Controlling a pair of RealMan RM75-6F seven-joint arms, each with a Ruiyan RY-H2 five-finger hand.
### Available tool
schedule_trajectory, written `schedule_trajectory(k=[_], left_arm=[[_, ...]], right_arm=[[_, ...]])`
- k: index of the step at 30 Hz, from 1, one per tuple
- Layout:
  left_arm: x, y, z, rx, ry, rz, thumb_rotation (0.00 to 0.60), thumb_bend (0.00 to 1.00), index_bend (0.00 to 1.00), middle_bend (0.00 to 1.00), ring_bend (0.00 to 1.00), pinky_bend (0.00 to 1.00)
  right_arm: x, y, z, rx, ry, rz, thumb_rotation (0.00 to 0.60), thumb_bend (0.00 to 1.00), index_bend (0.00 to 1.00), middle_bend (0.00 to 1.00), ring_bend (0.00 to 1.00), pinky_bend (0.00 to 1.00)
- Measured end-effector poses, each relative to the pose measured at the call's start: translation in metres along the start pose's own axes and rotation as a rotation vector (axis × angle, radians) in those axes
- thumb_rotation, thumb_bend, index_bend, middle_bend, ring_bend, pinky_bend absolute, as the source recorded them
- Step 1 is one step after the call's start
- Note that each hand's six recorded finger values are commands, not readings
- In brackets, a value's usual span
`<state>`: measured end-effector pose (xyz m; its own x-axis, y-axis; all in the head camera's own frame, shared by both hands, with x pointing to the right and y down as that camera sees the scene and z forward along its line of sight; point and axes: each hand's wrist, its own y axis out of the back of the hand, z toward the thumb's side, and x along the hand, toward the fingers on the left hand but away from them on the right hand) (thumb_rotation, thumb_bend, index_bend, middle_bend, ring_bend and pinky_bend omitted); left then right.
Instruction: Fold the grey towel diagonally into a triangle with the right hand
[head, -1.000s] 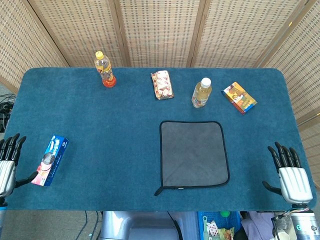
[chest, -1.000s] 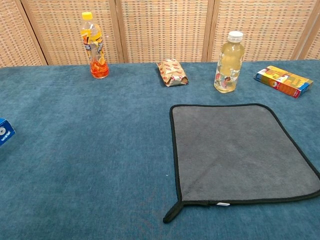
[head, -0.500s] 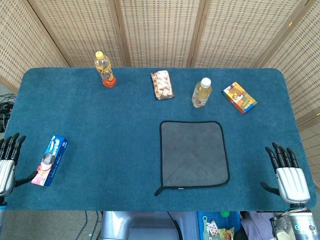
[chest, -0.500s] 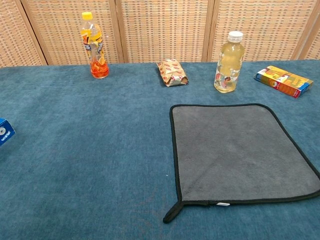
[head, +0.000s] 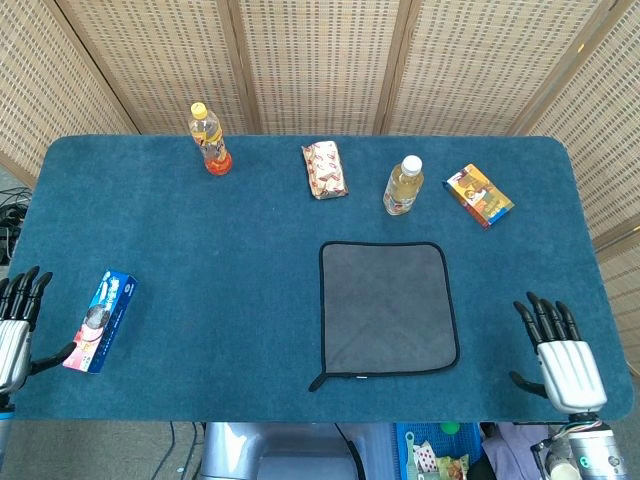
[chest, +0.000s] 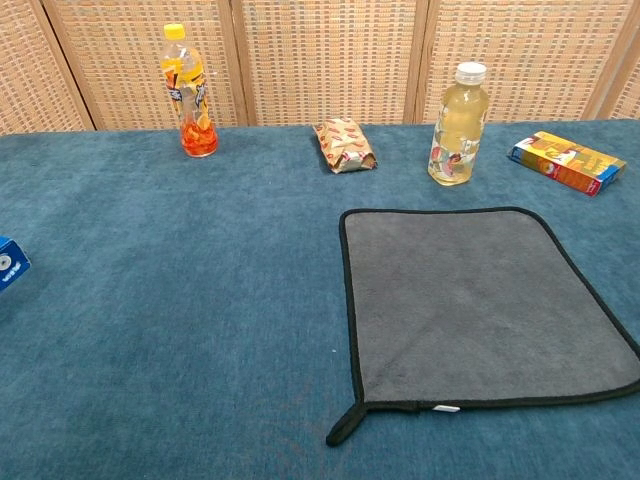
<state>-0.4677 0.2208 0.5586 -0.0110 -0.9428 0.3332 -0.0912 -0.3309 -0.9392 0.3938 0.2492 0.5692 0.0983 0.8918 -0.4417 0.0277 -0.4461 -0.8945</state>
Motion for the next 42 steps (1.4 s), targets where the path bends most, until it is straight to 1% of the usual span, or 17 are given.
schedule_trajectory(k=[5,8,10,17,24,30,42], left_arm=[[0.000,0.002,-0.001,-0.007,0.004,0.006,0.600,0.15,0.00,0.00,0.00,0.00],[0.000,0.001,-0.001,-0.008,0.002,0.002,0.600,0.15,0.00,0.00,0.00,0.00],[0.000,0.002,-0.001,-0.010,0.001,0.004,0.600,0.15,0.00,0.00,0.00,0.00],[-0.001,0.005,-0.001,-0.017,-0.003,0.013,0.600,0.15,0.00,0.00,0.00,0.00],[-0.001,0.003,0.000,-0.015,-0.005,0.008,0.600,0.15,0.00,0.00,0.00,0.00],[0.000,0.001,0.001,-0.008,-0.006,0.003,0.600,0.15,0.00,0.00,0.00,0.00],[0.001,0.001,0.001,-0.009,-0.004,0.006,0.600,0.15,0.00,0.00,0.00,0.00]], right_arm=[[0.004,-0.010,0.016,0.014,0.046,0.031,0.600,0.00,0.09,0.00,0.00,0.00],[0.006,-0.019,0.030,0.014,0.079,0.047,0.600,0.00,0.11,0.00,0.00,0.00],[0.008,-0.027,0.040,0.010,0.100,0.061,0.600,0.00,0.14,0.00,0.00,0.00],[0.009,-0.047,0.062,-0.005,0.142,0.082,0.600,0.00,0.15,0.00,0.00,0.00],[0.000,-0.062,0.067,-0.014,0.140,0.096,0.600,0.00,0.15,0.00,0.00,0.00],[-0.009,-0.075,0.066,-0.021,0.126,0.125,0.600,0.00,0.15,0.00,0.00,0.00],[-0.029,-0.102,0.063,-0.041,0.108,0.151,0.600,0.00,0.15,0.00,0.00,0.00]])
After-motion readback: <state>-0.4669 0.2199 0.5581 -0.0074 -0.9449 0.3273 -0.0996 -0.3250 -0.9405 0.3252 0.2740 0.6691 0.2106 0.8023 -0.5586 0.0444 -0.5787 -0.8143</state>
